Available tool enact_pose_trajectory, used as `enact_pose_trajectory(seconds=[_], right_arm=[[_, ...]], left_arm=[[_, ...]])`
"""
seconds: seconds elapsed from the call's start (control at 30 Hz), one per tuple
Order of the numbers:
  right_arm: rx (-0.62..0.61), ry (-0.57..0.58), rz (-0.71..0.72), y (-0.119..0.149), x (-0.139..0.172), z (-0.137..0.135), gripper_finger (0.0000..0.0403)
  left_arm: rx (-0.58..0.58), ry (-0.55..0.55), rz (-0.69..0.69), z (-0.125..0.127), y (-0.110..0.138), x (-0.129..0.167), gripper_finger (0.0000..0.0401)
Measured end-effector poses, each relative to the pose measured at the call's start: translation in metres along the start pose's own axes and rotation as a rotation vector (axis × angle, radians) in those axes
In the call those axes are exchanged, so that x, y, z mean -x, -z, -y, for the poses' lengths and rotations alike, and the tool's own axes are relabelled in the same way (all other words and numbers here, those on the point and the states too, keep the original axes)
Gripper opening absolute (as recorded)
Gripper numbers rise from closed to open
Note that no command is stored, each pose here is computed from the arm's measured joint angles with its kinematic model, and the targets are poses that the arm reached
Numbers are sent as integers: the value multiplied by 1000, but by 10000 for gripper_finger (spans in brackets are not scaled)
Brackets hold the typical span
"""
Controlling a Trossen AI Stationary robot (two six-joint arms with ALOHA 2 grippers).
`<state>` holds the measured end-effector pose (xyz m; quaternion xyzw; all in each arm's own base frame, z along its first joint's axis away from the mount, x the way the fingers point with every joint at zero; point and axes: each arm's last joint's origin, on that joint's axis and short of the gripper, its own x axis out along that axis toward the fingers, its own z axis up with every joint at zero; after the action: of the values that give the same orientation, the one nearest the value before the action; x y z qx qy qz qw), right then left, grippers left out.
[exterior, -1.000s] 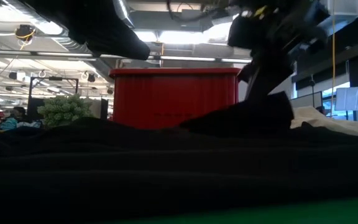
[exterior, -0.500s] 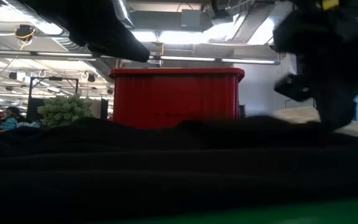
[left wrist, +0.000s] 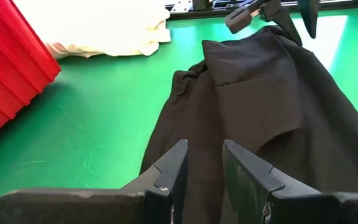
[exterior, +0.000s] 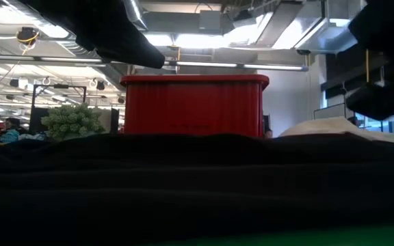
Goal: Fold laundry
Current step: Fold the black shirt
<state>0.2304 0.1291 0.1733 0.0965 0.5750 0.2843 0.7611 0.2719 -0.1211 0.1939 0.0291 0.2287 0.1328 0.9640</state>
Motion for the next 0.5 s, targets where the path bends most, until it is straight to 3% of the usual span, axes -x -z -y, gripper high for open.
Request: enact_pose_trajectory(seconds=[0.13,0.37,0.5], right_arm=[[80,87,30,-13,12,-1,128],[53,561,154,-35,44,38,149],[-23,550,175,-39,58,75,148]], left_arm=[[3,-6,-1,-2,0,-1,95],[25,20,-13,-3,-1,-3,95],[67,92,-38,-3,-1,-4,95]])
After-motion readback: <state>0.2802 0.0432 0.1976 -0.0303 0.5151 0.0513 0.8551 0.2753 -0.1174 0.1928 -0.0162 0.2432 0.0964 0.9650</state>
